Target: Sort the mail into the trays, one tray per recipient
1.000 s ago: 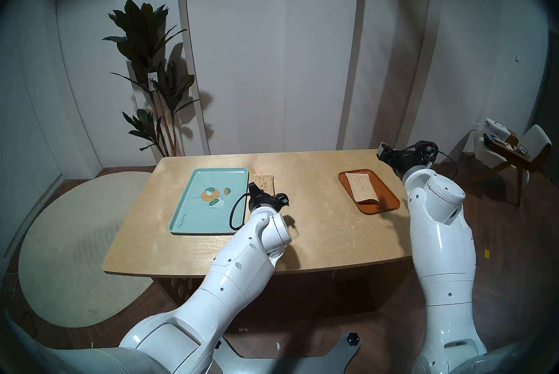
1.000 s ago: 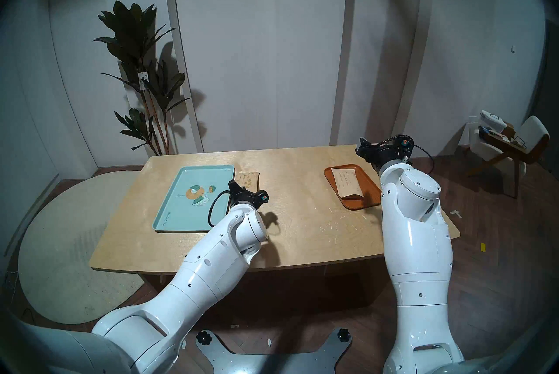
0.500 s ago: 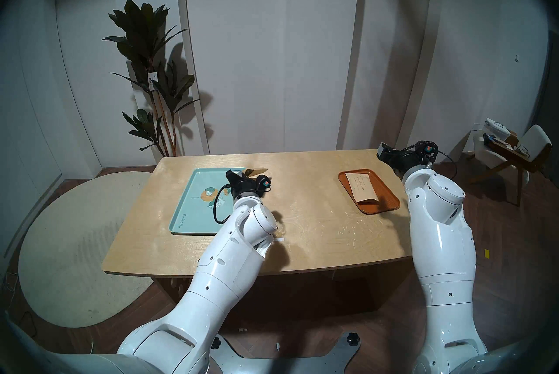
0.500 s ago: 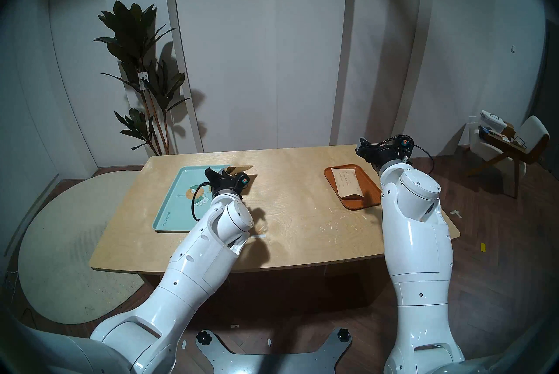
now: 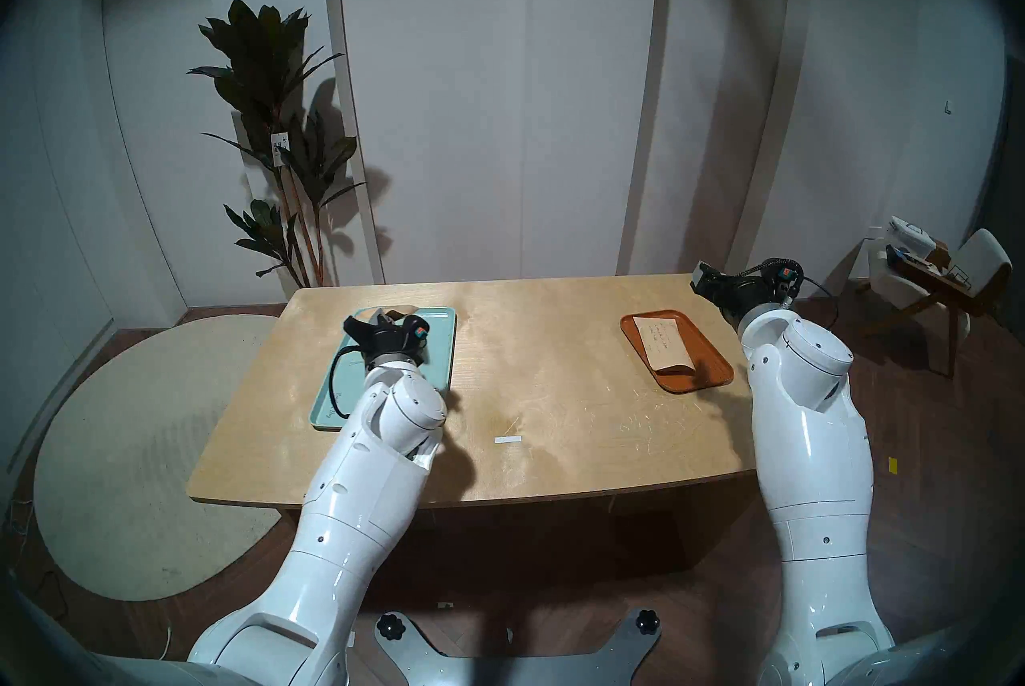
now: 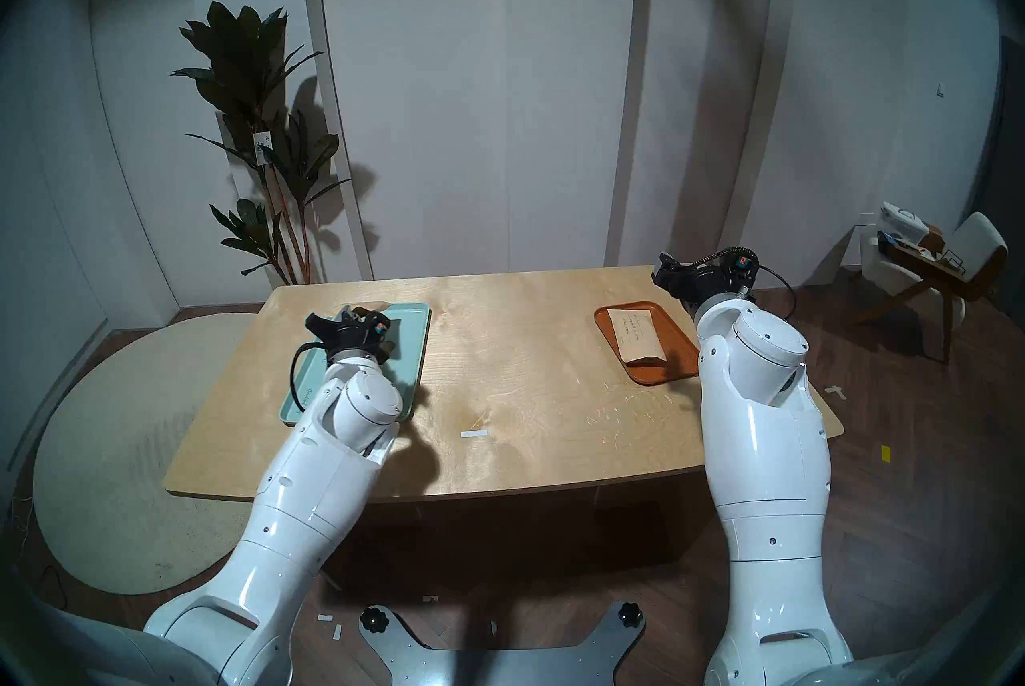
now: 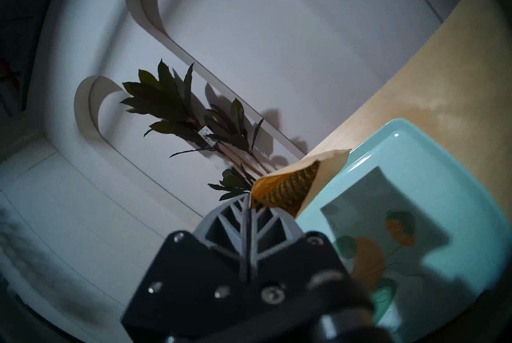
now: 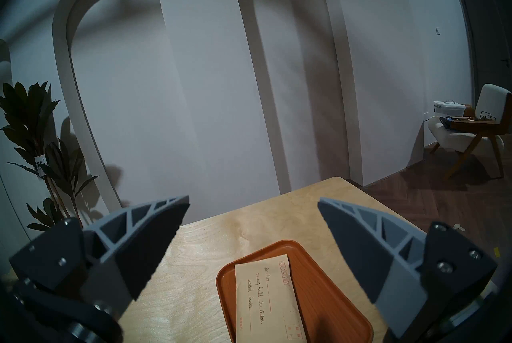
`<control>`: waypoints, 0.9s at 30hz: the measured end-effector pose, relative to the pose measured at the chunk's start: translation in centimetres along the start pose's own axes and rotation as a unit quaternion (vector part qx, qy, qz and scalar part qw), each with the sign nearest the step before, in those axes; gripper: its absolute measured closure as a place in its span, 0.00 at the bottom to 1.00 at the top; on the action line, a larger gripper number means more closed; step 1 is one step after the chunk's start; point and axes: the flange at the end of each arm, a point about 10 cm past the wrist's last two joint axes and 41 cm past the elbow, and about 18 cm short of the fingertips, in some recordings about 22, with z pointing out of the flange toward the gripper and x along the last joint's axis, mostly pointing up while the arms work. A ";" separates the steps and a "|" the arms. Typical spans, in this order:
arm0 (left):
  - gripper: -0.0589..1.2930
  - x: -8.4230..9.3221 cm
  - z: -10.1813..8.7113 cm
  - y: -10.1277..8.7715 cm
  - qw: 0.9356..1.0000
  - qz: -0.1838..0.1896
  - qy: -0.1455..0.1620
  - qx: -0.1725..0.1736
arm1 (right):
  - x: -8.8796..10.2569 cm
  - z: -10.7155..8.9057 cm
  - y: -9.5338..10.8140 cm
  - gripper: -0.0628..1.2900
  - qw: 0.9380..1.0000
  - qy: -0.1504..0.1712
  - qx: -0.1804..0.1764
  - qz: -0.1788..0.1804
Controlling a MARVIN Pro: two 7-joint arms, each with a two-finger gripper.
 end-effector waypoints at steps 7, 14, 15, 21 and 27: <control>0.98 -3.1 0.5 -2.3 1.000 -0.018 0.003 0.002 | 0.0 0.0 0.0 0.04 1.000 0.000 0.000 0.000; 0.98 -4.7 0.3 -2.9 0.999 -0.029 0.012 -0.017 | 0.0 0.0 0.0 0.04 1.000 0.000 0.000 0.000; 0.98 -4.9 0.2 -2.9 0.999 -0.029 0.013 -0.019 | 0.0 0.0 0.0 0.04 1.000 0.000 0.000 0.000; 0.98 -5.6 0.2 -3.0 0.999 -0.028 0.019 -0.029 | 0.0 0.0 0.0 0.04 1.000 0.000 0.000 0.000; 0.98 -5.8 0.3 -3.0 0.999 -0.021 0.024 -0.034 | 0.0 0.0 0.0 0.04 1.000 0.001 0.000 0.000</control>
